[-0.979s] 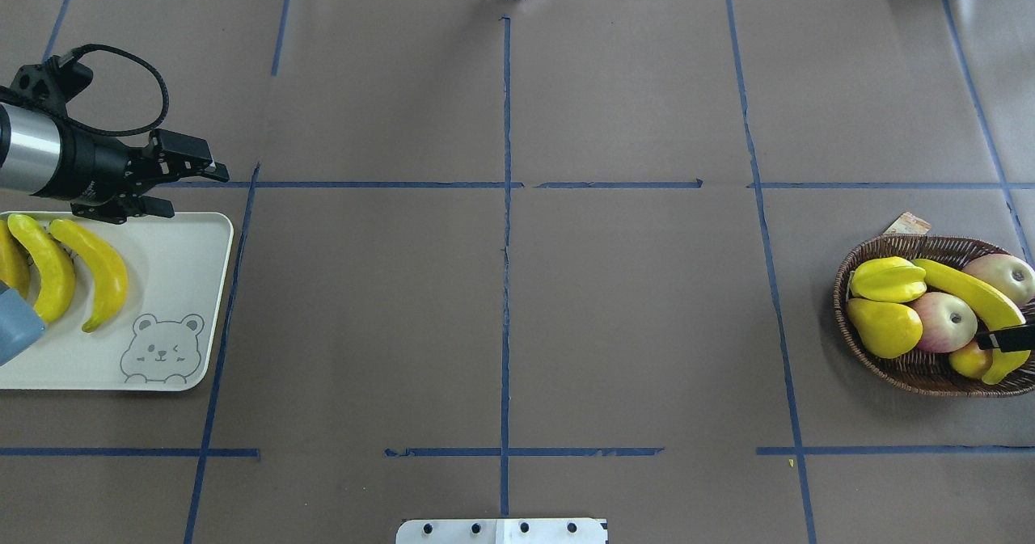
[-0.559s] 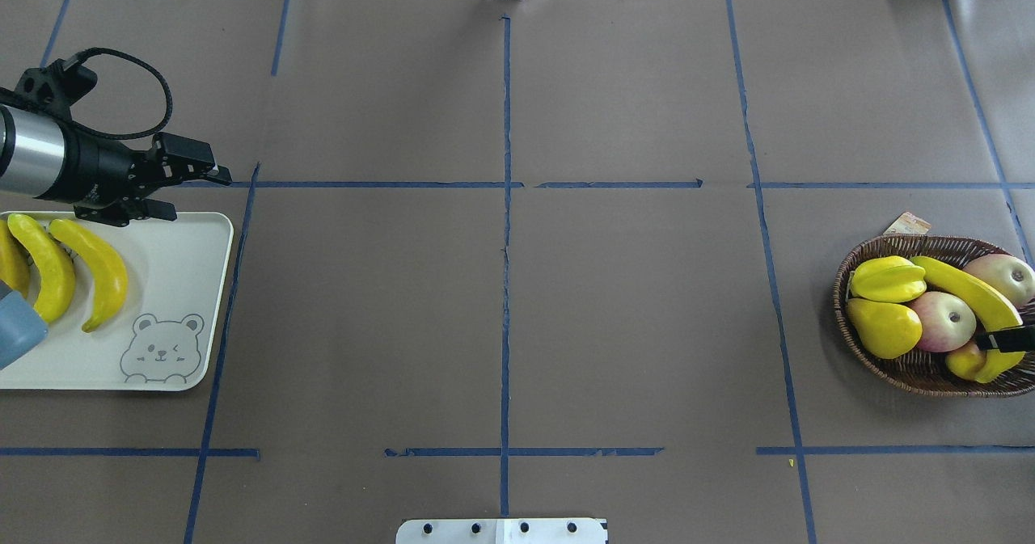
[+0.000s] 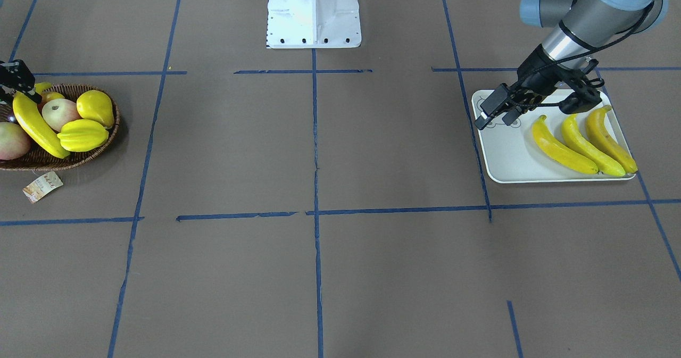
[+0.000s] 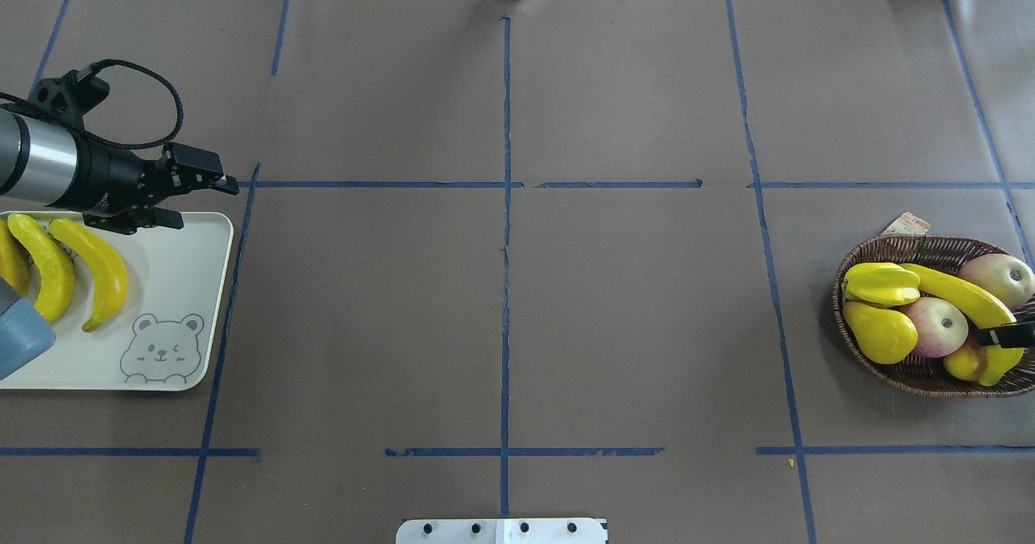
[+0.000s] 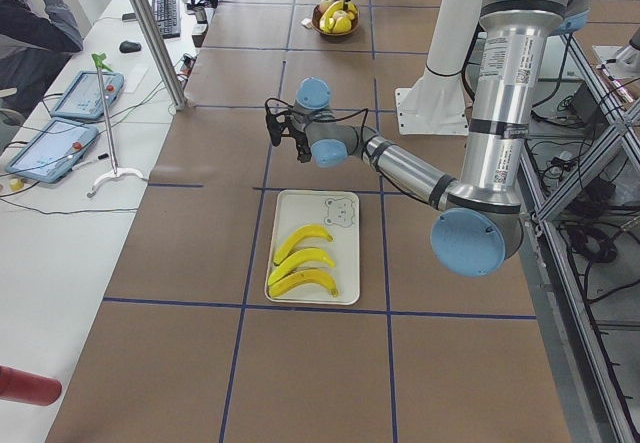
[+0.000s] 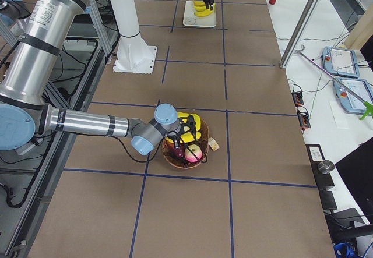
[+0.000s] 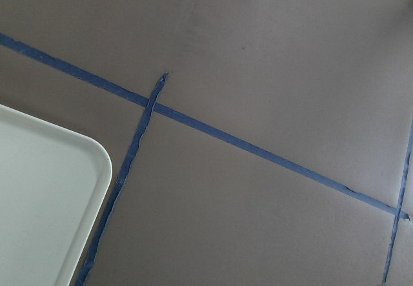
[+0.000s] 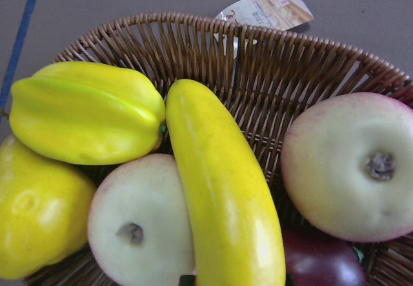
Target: Transfer all bananas from basket to plate
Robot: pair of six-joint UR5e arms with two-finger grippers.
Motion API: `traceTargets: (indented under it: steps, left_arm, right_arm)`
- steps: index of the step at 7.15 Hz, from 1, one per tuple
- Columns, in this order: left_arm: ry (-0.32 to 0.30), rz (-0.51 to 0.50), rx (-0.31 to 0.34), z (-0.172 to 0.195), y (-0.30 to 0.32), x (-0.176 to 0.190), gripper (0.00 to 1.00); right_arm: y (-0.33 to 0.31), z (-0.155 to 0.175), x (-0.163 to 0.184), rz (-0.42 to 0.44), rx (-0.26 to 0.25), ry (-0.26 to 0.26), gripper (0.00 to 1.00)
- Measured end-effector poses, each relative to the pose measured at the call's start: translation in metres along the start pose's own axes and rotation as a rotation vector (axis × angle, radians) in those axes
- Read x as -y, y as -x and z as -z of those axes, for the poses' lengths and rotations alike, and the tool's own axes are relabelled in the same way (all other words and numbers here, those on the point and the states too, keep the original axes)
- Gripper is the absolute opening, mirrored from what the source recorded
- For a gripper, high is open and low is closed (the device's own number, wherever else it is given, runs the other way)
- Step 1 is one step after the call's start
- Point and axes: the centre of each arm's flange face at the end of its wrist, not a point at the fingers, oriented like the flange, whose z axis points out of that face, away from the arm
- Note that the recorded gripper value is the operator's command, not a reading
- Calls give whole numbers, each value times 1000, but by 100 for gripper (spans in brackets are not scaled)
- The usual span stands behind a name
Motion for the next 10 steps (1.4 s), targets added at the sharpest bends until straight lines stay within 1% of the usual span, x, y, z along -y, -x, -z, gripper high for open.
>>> traceTargets:
  steps: [4,5,6,7,8,9,10]
  left_arm:
    - [11,-8,-2,-6,-5,-4,100]
    - [15,-12,-5,-7,-8,-5,100]
    - [26,-21,-9,-11,-13,-10,100]
    - [44,-42,-22,-19,-27,-18,100]
    - [49,-66,-46,-25,-47,-25,100]
    - [38,-85,-75,-26,-69,-28,100]
    - [30,-99,-106,-24,-89,-30,100]
  right_arm:
    - [-2,58,18,-43,39,-117,1]
    - [7,69,26,-47,43,-128,2]
    - [24,79,43,-53,41,-130,3]
    - [46,87,68,-50,44,-135,3]
    - [66,90,90,-31,53,-143,2]
    - [87,90,113,-14,68,-149,2]
    - [114,88,138,-21,93,-154,3]
